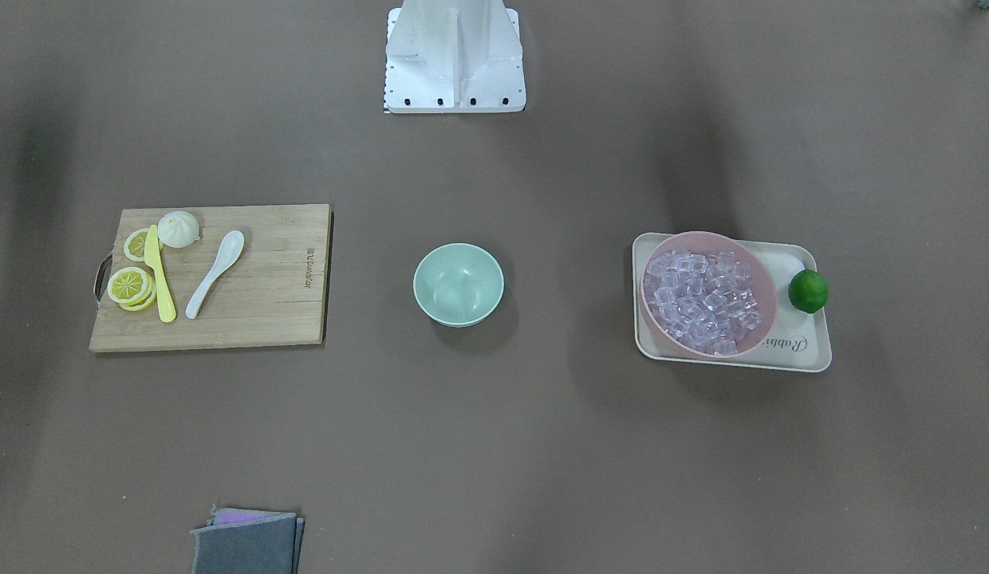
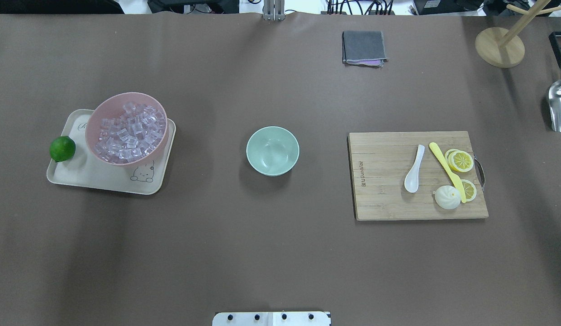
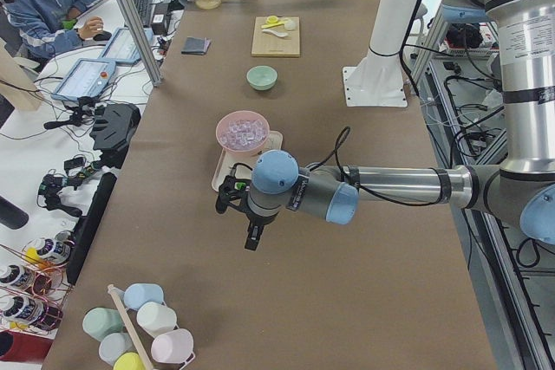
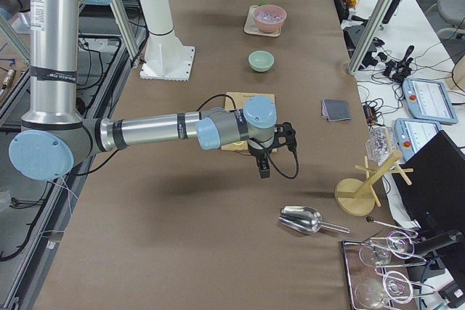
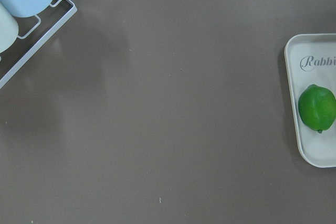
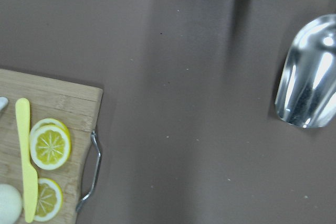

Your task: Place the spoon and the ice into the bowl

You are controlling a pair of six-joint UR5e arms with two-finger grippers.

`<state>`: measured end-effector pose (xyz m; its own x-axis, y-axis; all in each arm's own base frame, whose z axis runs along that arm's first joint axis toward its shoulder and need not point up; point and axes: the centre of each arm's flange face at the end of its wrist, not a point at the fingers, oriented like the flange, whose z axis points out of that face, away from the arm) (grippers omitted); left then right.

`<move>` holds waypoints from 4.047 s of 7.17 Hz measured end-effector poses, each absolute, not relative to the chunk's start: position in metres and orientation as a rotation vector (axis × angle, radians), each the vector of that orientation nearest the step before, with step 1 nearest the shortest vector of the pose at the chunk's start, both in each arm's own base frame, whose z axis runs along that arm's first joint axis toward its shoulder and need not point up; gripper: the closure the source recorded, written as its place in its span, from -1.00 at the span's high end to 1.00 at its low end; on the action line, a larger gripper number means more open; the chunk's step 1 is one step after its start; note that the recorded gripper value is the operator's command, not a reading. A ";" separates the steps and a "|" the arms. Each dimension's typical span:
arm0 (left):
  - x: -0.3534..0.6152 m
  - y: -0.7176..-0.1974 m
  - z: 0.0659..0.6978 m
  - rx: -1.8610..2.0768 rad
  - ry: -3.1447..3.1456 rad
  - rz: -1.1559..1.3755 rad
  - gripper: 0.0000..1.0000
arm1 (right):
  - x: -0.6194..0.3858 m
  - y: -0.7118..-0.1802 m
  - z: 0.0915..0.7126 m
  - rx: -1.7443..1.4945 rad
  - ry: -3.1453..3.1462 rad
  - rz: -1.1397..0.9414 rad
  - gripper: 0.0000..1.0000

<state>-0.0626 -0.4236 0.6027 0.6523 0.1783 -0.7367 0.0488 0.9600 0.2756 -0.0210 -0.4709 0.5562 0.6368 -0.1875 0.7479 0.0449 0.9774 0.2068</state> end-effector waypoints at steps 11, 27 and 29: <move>0.066 -0.514 0.449 0.145 1.023 -0.143 0.95 | -0.341 -0.450 0.452 0.053 -0.866 0.120 0.20; 0.194 -0.530 0.386 0.136 0.970 -0.169 0.94 | -0.414 -0.505 0.319 0.013 -0.988 0.338 -1.00; 0.242 -0.527 0.369 0.139 0.928 -0.121 0.91 | -0.465 -0.505 0.264 0.009 -1.019 0.419 -1.00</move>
